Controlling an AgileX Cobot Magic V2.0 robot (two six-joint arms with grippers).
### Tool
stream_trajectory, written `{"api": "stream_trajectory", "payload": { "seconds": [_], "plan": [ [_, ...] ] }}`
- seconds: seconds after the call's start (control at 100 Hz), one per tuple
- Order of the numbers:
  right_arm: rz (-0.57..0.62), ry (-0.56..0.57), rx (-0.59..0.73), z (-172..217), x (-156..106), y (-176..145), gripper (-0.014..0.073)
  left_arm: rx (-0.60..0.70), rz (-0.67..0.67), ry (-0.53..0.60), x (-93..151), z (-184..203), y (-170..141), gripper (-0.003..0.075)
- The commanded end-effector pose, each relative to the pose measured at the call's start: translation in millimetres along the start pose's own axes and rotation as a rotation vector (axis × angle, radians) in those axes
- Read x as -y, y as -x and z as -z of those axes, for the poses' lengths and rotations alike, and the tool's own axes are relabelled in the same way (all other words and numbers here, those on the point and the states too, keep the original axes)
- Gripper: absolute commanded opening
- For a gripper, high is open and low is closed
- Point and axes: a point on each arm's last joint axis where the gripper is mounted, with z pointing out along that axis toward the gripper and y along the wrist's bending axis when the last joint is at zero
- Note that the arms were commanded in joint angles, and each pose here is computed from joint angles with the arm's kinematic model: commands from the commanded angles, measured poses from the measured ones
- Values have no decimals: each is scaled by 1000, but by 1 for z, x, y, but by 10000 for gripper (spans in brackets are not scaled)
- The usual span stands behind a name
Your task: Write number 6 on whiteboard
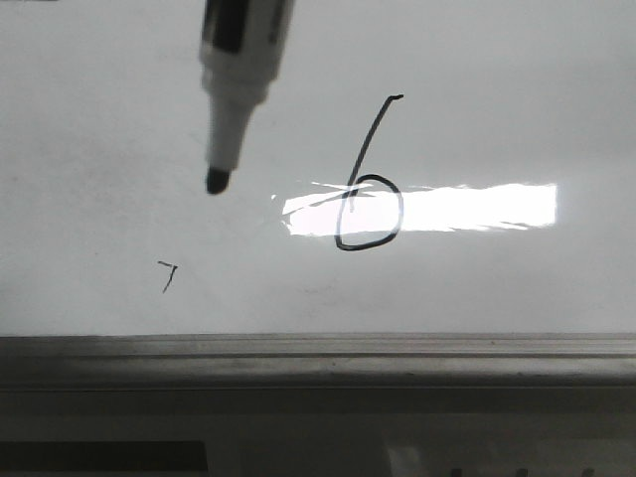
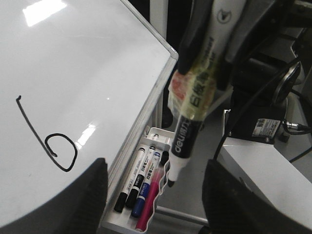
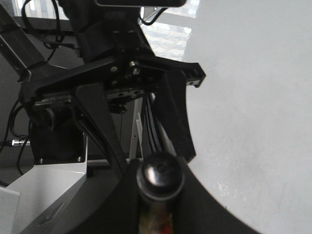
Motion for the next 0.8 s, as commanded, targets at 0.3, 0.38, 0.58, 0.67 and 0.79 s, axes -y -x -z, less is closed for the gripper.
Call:
{"api": "stream_trajectory", "payload": {
  "seconds": [0.3,0.38,0.58,0.67,0.79],
  "plan": [
    [5,-27,79,6,6,25,-64,101,57,-89,-11,-19,30,379],
    [5,-27,79,6,6,25,-64,108,76,-92,-13,-22,30,351],
    [4,-23,78,6,5,25,-64,97,98,-141,-12,-27,28,260],
    [3,-23,78,6,5,25,-64,92,98,-157,-12,-28,27,204],
    [2,-21,78,6,5,25,-64,94,100,-159,-12,-28,28,111]
  ]
}}
